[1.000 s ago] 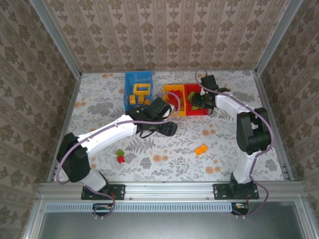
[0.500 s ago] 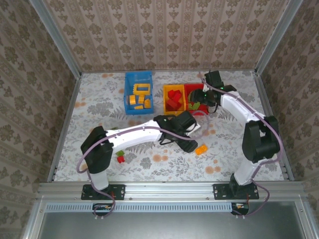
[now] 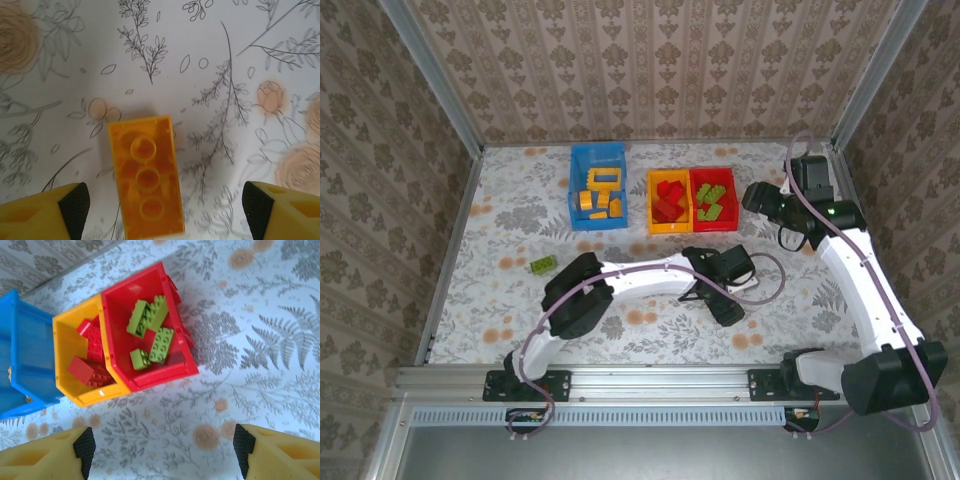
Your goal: Sort the legos into containers by color
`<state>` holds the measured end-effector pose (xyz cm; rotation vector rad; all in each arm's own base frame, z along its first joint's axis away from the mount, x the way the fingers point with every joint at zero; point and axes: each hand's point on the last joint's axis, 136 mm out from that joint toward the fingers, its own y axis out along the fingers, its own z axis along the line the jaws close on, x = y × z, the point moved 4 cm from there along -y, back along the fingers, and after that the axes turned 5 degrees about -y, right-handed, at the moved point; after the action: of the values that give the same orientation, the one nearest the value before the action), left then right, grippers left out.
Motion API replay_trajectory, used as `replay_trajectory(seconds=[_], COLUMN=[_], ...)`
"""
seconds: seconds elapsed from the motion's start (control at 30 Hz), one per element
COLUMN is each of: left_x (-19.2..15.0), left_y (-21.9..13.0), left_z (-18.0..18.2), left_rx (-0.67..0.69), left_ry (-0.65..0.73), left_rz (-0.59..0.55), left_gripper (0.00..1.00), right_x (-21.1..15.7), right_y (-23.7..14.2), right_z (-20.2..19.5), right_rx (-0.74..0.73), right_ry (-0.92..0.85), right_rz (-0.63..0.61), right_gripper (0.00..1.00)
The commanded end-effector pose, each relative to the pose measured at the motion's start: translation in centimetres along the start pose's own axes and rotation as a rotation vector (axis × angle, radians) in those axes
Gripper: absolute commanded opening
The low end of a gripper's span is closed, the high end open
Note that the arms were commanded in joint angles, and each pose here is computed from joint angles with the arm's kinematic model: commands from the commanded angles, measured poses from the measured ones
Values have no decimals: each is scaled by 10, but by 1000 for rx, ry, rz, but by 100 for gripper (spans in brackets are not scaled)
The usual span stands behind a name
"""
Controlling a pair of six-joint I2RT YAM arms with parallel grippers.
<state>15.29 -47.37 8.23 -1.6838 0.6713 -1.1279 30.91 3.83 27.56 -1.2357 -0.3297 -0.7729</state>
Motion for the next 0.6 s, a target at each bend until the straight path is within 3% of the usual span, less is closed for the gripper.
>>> replay_trajectory(seconds=[0.0, 0.17, 0.37, 0.57], left_x=[0, 3, 1, 10], left_y=[10, 29, 30, -6], left_z=[4, 1, 2, 21], left_rx=[53, 26, 29, 89], left_ry=[31, 30, 9, -73], left_rz=[45, 72, 70, -12], left_gripper=[83, 74, 31, 27], right_x=[-14, -15, -17, -15], right_y=[-5, -8, -7, -11], right_z=[-11, -9, -7, -3], right_rx=[-52, -37, -20, 0], right_ry=[36, 45, 48, 22], right_rz=[38, 39, 42, 32], right_gripper=[77, 76, 74, 70])
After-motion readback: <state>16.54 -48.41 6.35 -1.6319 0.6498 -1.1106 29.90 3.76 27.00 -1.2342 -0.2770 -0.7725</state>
